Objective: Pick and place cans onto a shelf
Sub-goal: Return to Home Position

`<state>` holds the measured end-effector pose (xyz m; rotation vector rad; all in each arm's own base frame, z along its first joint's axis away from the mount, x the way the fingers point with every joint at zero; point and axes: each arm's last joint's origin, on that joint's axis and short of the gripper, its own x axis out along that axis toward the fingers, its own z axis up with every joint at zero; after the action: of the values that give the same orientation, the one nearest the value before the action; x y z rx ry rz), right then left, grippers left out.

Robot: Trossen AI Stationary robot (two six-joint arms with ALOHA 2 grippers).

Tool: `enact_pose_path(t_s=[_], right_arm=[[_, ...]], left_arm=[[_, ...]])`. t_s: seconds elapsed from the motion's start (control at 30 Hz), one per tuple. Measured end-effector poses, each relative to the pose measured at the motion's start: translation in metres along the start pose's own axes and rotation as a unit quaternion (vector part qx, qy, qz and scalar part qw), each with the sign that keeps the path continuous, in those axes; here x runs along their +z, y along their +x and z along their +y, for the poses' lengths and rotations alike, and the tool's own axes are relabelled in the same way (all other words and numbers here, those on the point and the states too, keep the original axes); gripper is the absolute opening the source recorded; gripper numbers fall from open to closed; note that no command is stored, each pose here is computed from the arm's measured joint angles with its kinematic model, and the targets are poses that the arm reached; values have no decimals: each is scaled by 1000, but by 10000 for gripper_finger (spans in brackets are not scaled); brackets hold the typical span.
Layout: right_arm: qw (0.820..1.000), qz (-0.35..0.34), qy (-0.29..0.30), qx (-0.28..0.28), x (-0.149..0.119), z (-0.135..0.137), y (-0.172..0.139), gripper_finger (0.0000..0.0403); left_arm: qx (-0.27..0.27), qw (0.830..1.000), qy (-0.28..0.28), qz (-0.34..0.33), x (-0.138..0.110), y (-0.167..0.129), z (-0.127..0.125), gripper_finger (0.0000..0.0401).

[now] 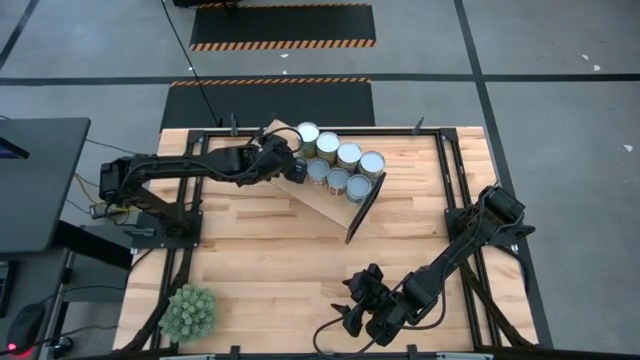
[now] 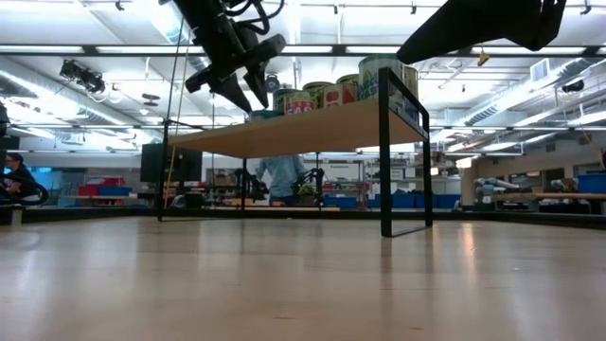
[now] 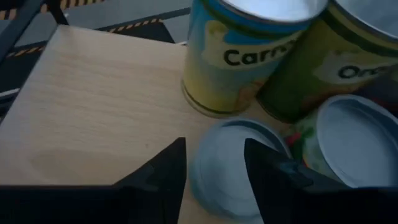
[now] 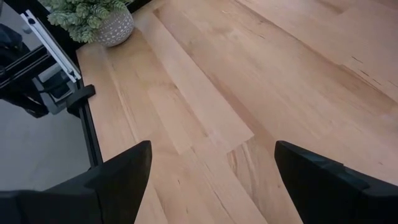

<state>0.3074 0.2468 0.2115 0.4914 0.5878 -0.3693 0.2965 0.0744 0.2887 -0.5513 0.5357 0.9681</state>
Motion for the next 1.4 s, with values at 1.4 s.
enact_pose_path(t_s=[1.4], right_arm=[[999,-5,23,40,63,1,-55,347]], left_arm=[[-245,924,293,-2,-15,-98,-11,141]])
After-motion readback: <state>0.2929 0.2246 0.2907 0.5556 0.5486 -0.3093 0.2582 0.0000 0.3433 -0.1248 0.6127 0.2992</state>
